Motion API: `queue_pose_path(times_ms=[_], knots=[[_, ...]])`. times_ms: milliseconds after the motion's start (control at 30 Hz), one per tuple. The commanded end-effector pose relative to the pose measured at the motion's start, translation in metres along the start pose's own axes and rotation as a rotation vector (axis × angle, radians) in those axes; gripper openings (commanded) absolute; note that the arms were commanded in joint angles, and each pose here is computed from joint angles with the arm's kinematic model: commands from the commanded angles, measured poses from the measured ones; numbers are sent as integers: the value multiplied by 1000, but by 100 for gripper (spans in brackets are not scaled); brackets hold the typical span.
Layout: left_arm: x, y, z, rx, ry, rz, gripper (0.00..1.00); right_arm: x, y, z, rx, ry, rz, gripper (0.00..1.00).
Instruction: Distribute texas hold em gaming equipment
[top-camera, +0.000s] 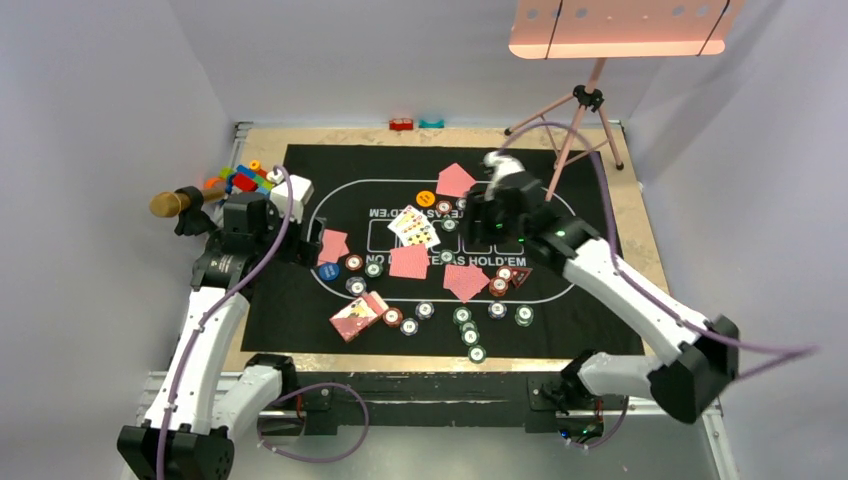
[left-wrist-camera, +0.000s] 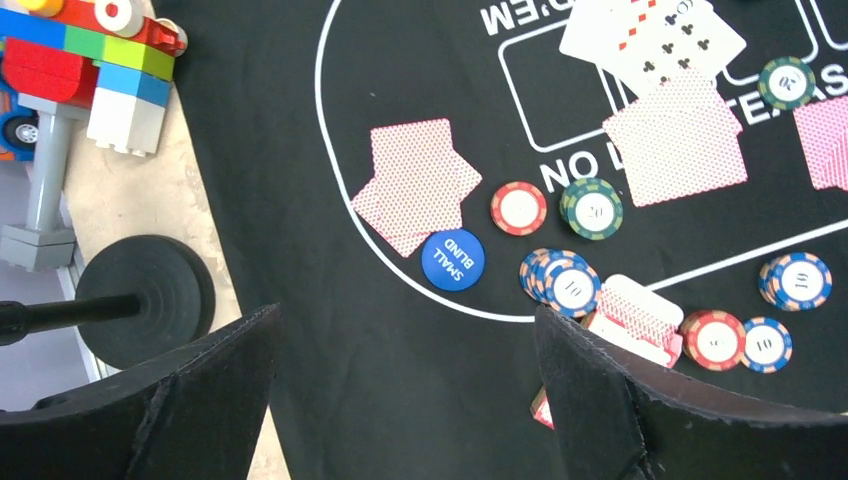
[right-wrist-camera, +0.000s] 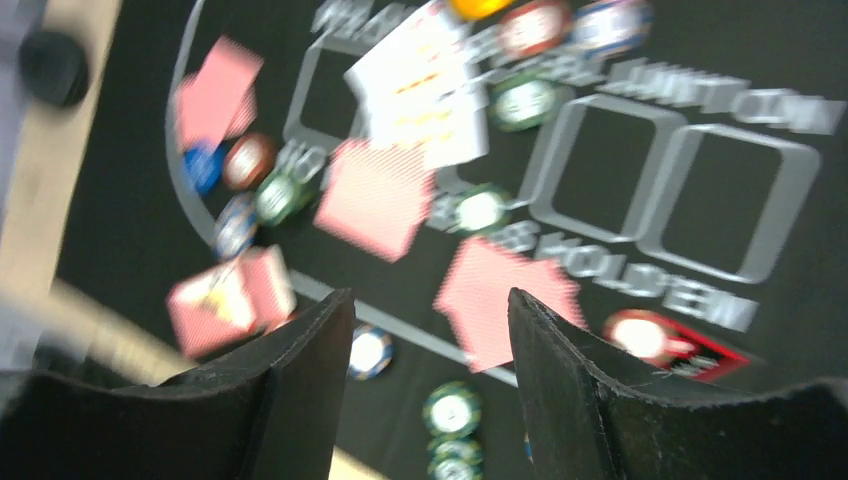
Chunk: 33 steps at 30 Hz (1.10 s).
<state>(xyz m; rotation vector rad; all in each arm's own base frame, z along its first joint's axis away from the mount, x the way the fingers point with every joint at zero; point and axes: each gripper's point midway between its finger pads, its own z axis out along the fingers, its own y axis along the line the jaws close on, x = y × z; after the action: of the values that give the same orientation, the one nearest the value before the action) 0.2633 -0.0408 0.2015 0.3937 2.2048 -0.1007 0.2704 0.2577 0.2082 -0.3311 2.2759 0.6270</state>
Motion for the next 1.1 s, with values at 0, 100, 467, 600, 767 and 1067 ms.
queue_pose_path(times_ms=[0, 100, 467, 600, 767, 1067], knots=[[-17, 16, 3, -69, -83, -43, 100, -60, -79, -48, 278, -342, 166, 62], [-18, 17, 4, -56, -95, -61, 100, -67, -126, -68, 453, -470, 207, 69], [9, 51, 46, -68, -71, -153, 100, -21, -252, -88, 948, -589, 262, 83], [10, 56, 64, -78, -128, -156, 99, -12, -275, -96, 1008, -713, 220, 86], [0, 61, 85, -80, -257, -137, 100, -18, -288, -111, 1056, -910, 112, 90], [-9, 70, 109, -96, -361, -129, 100, -26, -311, -87, 1109, -903, 135, 94]])
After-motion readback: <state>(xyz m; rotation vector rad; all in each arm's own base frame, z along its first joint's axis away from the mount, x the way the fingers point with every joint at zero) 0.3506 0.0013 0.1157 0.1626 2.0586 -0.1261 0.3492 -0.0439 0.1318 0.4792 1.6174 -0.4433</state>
